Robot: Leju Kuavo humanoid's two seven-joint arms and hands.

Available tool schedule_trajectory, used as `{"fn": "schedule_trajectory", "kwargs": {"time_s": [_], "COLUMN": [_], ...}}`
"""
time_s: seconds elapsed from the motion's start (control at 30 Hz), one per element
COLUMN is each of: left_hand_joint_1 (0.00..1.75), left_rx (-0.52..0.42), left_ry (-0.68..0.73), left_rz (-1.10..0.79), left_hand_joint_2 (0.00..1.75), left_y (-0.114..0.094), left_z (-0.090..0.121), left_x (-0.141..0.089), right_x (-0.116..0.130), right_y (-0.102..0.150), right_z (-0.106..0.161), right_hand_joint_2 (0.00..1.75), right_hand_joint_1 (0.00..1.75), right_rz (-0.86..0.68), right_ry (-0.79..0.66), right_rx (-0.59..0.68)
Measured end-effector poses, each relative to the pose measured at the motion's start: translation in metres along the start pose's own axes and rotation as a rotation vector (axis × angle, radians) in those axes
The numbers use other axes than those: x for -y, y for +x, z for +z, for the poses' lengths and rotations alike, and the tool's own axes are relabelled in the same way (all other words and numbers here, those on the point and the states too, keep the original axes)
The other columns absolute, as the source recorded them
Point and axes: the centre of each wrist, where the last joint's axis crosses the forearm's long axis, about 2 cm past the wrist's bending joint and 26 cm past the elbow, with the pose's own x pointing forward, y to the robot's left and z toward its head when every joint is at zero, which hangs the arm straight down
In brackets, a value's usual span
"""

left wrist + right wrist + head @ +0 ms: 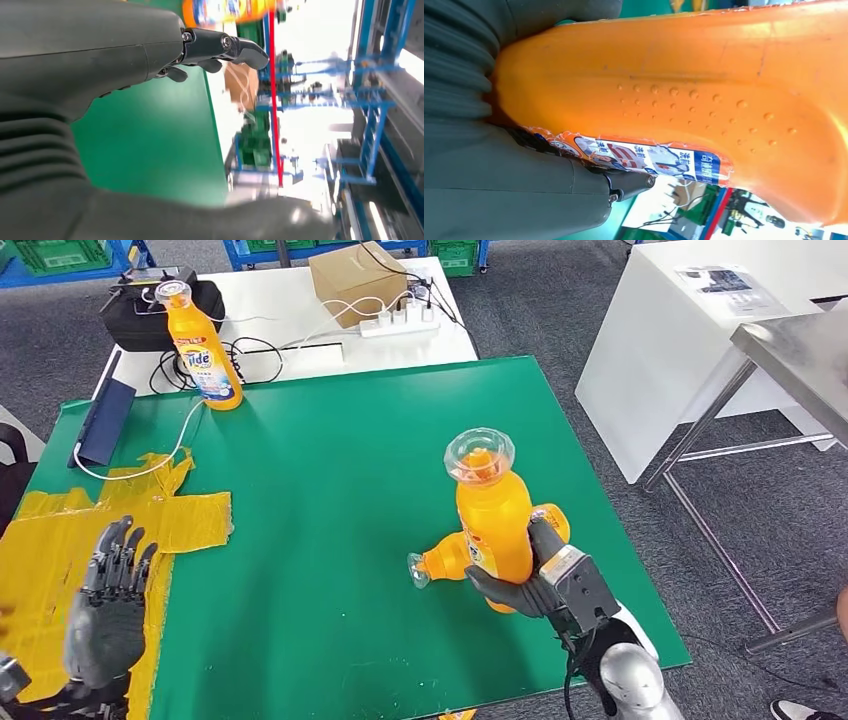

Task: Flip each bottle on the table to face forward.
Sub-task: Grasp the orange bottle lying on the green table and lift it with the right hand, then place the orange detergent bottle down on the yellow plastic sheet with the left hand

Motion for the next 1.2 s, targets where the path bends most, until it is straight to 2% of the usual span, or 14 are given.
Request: {"fn": "schedule_trajectory", "kwargs": {"time_s": [0.13, 0.3, 0.37, 0.43, 0.5, 0.57, 0.7, 0.87, 1.07, 1.2], "left_hand_joint_1": [0.0, 0.0, 0.0, 0.0, 0.0, 0.0, 0.0, 0.0, 0.0, 0.0], "left_rx": [0.008, 0.01, 0.025, 0.053, 0.082, 0.1, 0.103, 0.106, 0.109, 0.104], "left_ry": [-0.025, -0.026, -0.041, -0.093, -0.164, -0.207, -0.226, -0.242, -0.308, -0.328], "left_rz": [0.017, 0.017, 0.025, 0.055, 0.091, 0.109, 0.118, 0.125, 0.136, 0.148], "left_hand_joint_2": [1.75, 1.75, 1.75, 1.75, 1.75, 1.75, 1.75, 1.75, 1.75, 1.75], "left_y": [-0.001, -0.001, 0.001, 0.003, 0.005, 0.006, 0.006, 0.005, 0.001, -0.002], "left_z": [-0.006, -0.007, -0.013, -0.031, -0.051, -0.061, -0.063, -0.064, -0.083, -0.088], "left_x": [0.01, 0.011, 0.017, 0.036, 0.059, 0.071, 0.076, 0.079, 0.092, 0.098], "right_x": [-0.006, -0.006, -0.009, -0.027, -0.067, -0.097, -0.117, -0.126, -0.137, -0.15], "right_y": [0.005, 0.005, 0.009, 0.019, 0.032, 0.041, 0.046, 0.046, 0.045, 0.046], "right_z": [-0.015, -0.017, -0.03, -0.068, -0.109, -0.126, -0.131, -0.133, -0.131, -0.127], "right_hand_joint_2": [1.75, 1.75, 1.75, 1.75, 1.75, 1.75, 1.75, 1.75, 1.75, 1.75], "right_hand_joint_1": [1.75, 1.75, 1.75, 1.75, 1.75, 1.75, 1.75, 1.75, 1.75, 1.75], "right_rz": [-0.012, -0.012, -0.016, -0.04, -0.066, -0.07, -0.07, -0.059, -0.022, 0.011], "right_ry": [0.015, 0.017, 0.032, 0.102, 0.233, 0.33, 0.39, 0.419, 0.441, 0.493], "right_rx": [0.016, 0.017, 0.019, 0.028, 0.036, 0.041, 0.041, 0.032, -0.004, -0.021]}}
